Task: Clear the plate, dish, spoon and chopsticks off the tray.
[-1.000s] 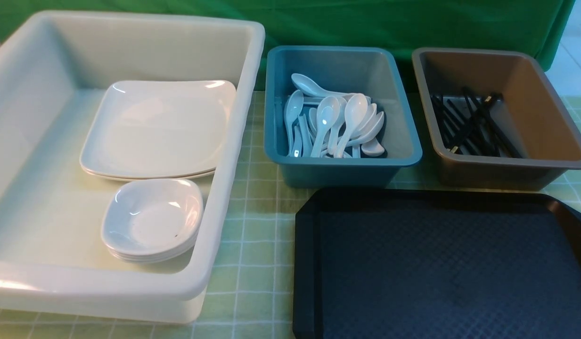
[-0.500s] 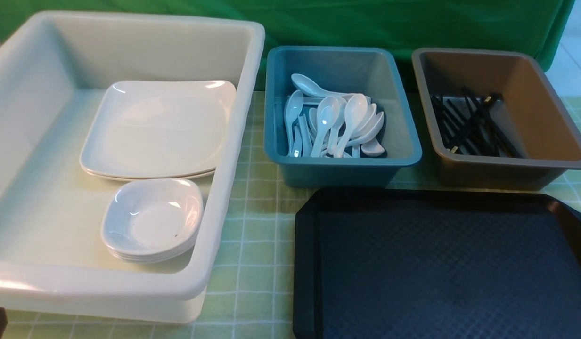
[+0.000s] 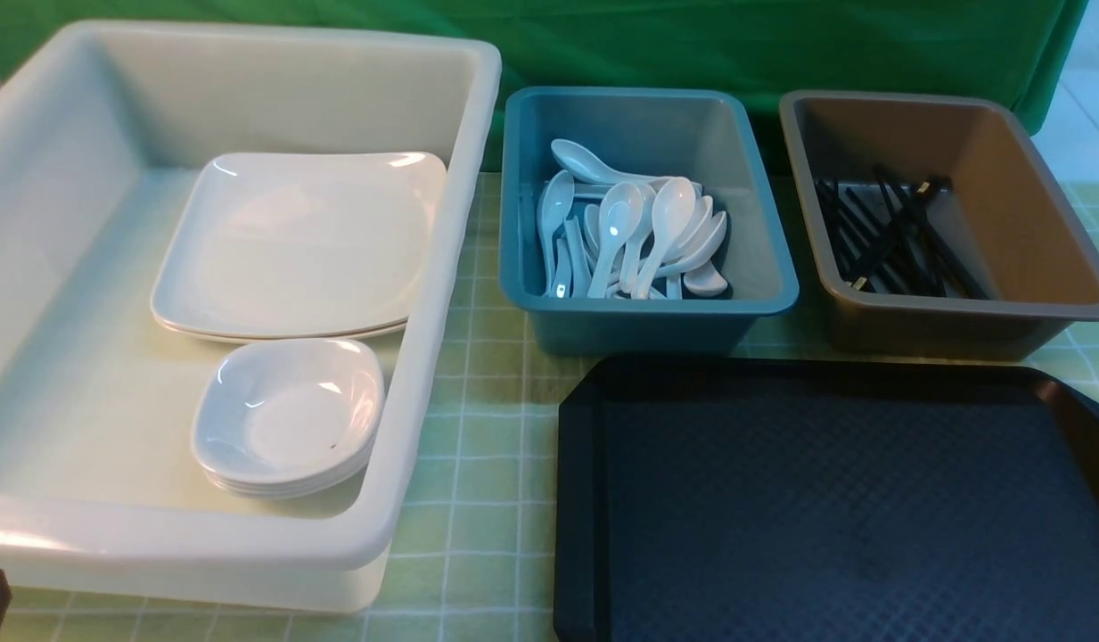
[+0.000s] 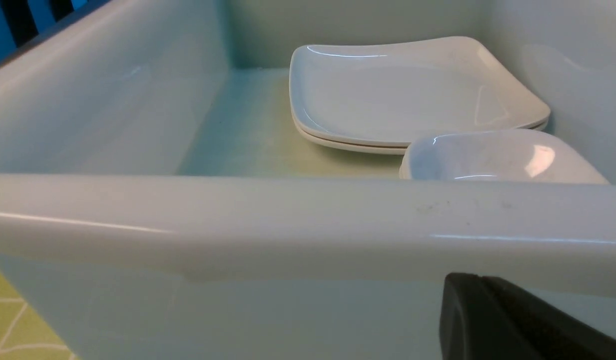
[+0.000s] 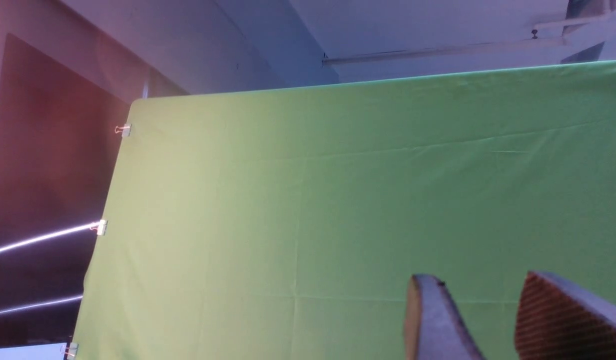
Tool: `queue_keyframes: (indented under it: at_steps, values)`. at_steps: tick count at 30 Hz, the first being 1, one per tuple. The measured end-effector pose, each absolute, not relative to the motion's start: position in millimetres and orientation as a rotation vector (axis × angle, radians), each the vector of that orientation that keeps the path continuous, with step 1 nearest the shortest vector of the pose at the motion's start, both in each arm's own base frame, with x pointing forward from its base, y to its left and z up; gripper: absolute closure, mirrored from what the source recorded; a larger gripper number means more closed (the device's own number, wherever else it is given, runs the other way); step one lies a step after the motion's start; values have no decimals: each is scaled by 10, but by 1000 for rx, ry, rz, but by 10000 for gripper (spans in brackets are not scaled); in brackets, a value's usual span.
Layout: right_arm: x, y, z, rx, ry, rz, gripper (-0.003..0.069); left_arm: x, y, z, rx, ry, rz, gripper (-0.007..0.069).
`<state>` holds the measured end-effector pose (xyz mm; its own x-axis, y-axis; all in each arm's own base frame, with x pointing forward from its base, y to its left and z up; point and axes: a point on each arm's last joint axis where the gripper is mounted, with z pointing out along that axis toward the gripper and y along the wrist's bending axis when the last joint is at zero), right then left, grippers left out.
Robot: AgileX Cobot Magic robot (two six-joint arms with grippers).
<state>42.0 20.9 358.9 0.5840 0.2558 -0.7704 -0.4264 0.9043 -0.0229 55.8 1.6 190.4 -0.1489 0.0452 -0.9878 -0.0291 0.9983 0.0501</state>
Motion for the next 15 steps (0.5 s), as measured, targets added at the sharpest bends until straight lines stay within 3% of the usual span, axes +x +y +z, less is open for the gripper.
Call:
queue_keyframes:
  at_steps: [15]
  values:
    - [420,209,3589,-215,860,402,412,559,17,1905,16,1718,69,643]
